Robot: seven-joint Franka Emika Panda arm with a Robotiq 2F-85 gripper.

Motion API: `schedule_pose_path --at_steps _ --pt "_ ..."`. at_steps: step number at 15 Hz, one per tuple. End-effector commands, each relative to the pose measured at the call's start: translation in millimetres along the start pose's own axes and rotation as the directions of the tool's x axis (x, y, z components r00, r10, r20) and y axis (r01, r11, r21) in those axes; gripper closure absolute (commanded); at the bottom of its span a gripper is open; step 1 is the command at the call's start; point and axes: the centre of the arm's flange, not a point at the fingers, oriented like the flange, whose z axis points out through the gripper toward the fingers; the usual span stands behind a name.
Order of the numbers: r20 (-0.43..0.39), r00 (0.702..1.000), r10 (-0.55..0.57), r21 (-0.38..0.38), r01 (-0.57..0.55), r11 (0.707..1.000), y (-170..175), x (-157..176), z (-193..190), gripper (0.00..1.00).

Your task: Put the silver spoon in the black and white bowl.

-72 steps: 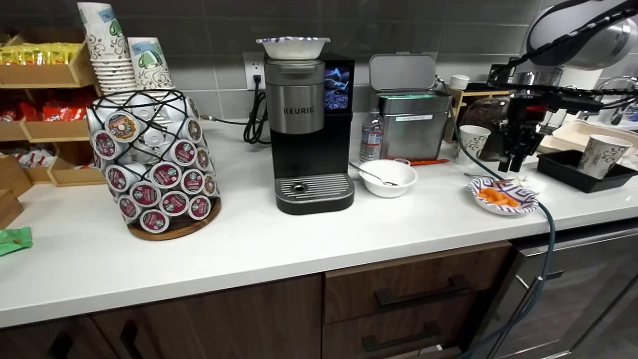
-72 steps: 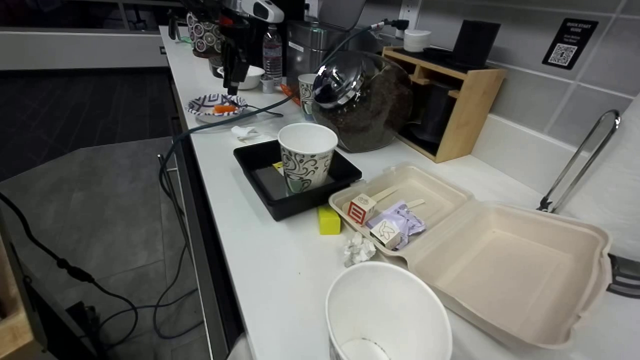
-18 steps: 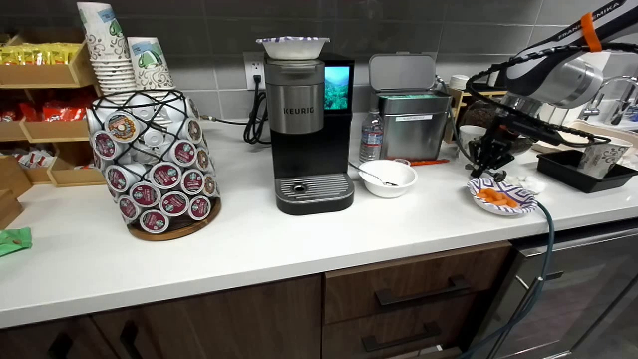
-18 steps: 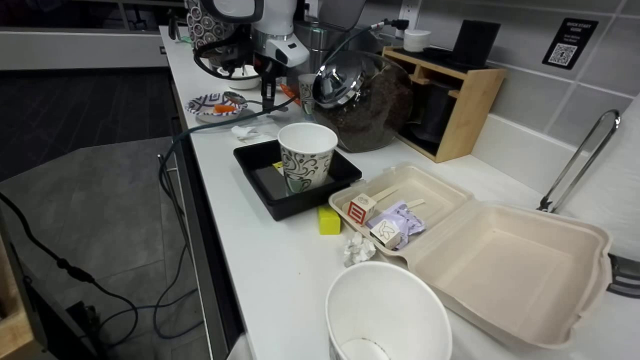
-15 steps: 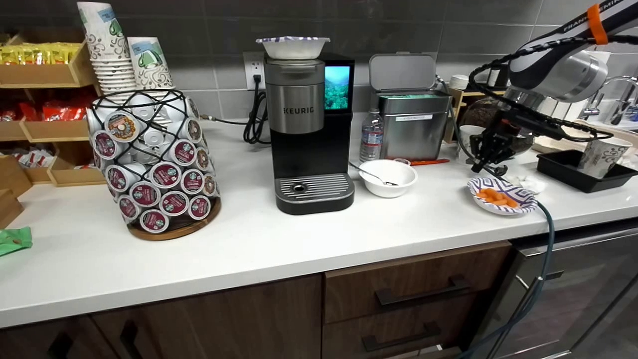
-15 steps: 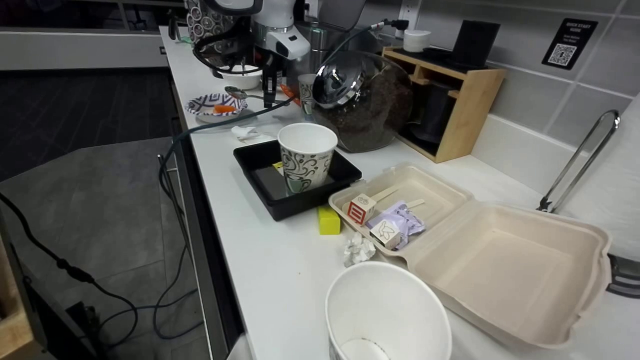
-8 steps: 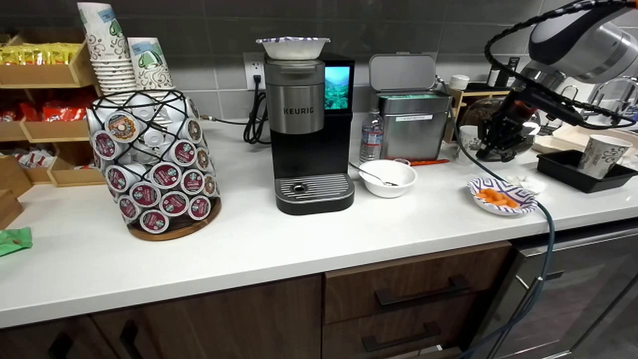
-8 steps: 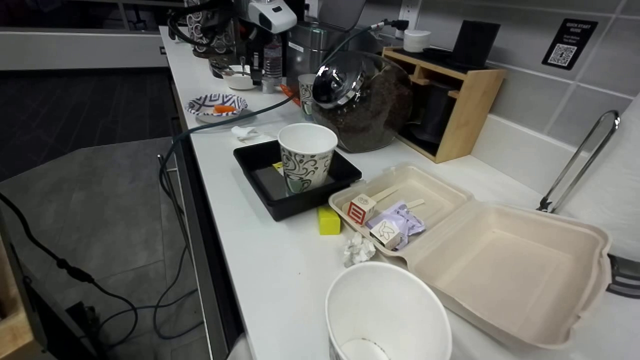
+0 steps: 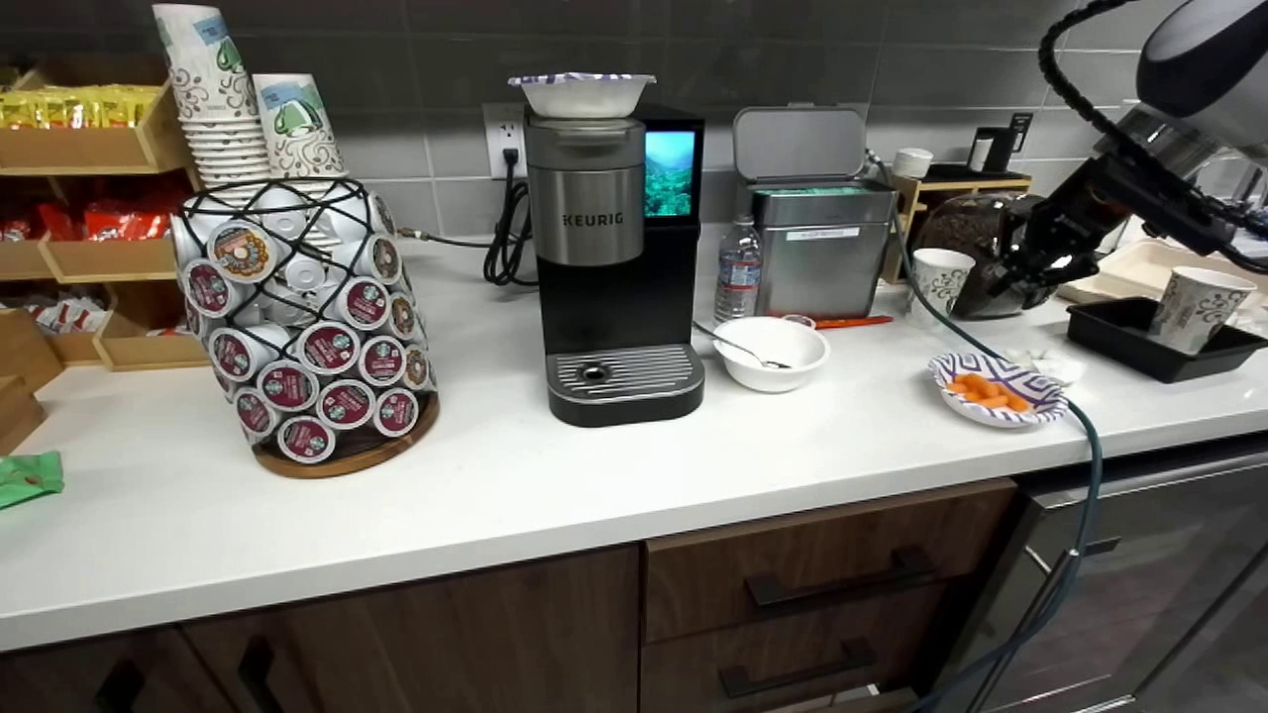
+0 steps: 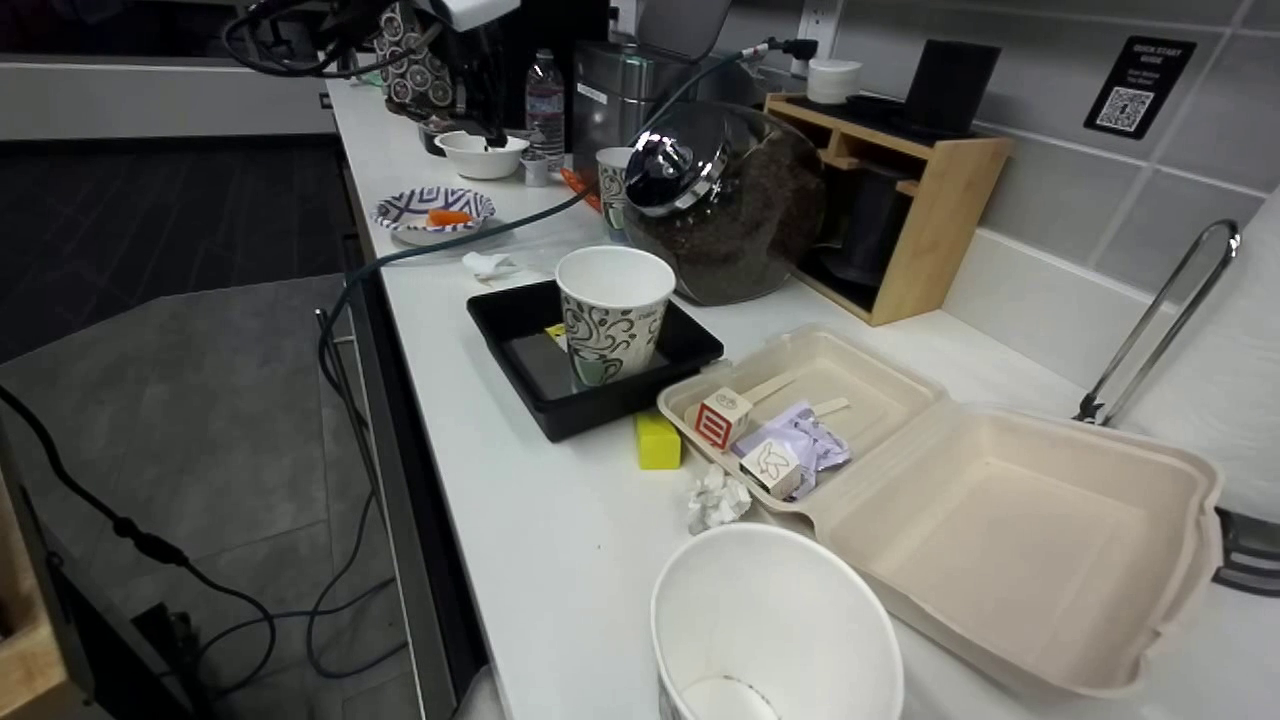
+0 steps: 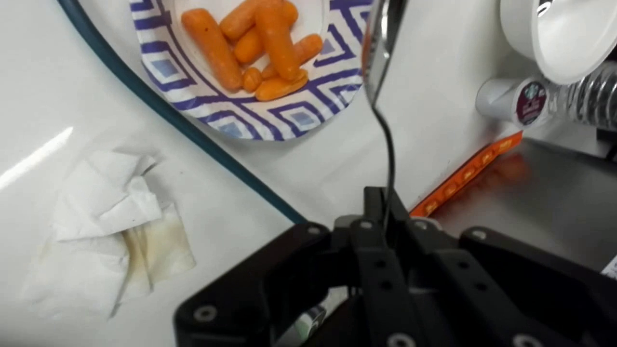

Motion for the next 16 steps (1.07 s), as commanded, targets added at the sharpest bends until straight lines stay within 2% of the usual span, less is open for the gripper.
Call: schedule_pose_path --at_steps 1,3,6,9,11,12,15,16 --pt "-0.179 0.979 0.102 -0.015 -0.106 0.994 14.0 -51.9 -16.9 0.99" --pt "-0.287 0.947 0.144 -0.01 -0.154 0.988 17.9 -65.1 -17.6 0.99" --pt "-0.425 0.883 0.2 0.005 -0.218 0.976 35.4 -70.3 -22.2 0.99" --pt "-0.503 0.817 0.283 0.023 -0.314 0.949 74.2 -53.7 -26.9 0.99" --pt "-0.46 0.84 0.287 0.032 -0.307 0.951 102.9 -37.8 -37.4 0.99" --pt "-0.391 0.891 0.23 0.054 -0.228 0.972 99.4 -40.8 -37.5 0.99" --pt "-0.298 0.942 0.153 0.08 -0.135 0.988 59.6 -62.9 -35.3 0.99" --pt "-0.31 0.939 0.146 0.082 -0.126 0.989 43.5 -72.7 -38.4 0.99"
